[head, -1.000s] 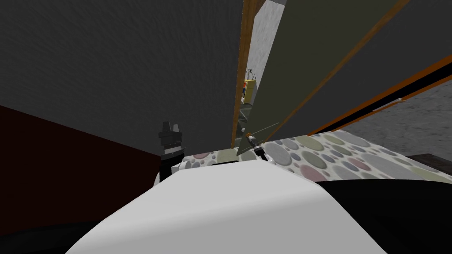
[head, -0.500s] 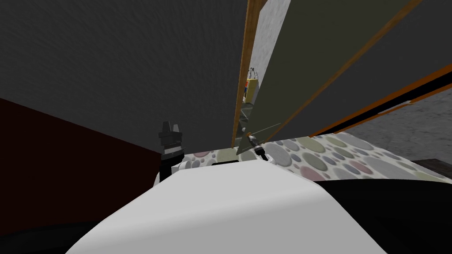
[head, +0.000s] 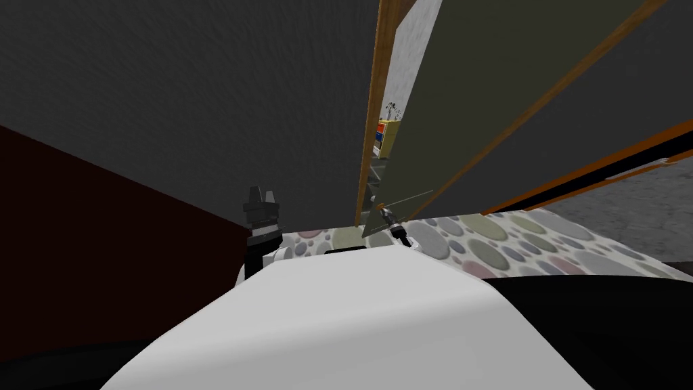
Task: Pull the door open
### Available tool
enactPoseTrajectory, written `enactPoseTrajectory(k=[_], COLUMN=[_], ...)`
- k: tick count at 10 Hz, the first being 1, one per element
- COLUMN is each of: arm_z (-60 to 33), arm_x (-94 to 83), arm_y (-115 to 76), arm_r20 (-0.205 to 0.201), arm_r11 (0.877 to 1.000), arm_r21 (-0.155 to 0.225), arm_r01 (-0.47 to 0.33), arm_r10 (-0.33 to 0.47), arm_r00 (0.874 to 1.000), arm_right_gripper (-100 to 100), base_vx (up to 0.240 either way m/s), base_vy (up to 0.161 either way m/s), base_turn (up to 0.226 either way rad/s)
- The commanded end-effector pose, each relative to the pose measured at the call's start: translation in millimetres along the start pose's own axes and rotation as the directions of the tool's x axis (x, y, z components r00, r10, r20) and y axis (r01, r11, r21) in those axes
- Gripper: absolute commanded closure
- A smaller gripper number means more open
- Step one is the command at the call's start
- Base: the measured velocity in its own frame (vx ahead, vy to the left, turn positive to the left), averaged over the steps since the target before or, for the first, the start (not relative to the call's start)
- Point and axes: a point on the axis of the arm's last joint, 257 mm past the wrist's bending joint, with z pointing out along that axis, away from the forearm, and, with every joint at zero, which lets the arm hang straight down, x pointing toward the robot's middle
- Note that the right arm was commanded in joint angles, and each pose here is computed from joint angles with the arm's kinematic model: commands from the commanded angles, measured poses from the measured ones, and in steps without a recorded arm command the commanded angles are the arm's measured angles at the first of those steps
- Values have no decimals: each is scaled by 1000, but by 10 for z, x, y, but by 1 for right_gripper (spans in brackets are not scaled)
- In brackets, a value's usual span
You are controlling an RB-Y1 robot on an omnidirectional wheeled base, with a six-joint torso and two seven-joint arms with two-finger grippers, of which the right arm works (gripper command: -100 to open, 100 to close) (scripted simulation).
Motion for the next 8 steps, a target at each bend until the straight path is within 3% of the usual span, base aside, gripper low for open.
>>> enactPoseTrajectory(k=[1, 4, 8], arm_z=[-10, -26, -54], arm_x=[55, 50, 44], arm_y=[79, 68, 51], arm_r20=[-1, 4, 14], arm_r11=[998, 991, 964], arm_r21=[-9, -2, 8], arm_r01=[-57, -136, -265], arm_r10=[57, 136, 264], arm_r00=[998, 991, 964], arm_right_gripper=[100, 100, 100], base_vx=[-35, -45, -54], base_vy=[-47, -47, -51], base_turn=[80, 80, 96])
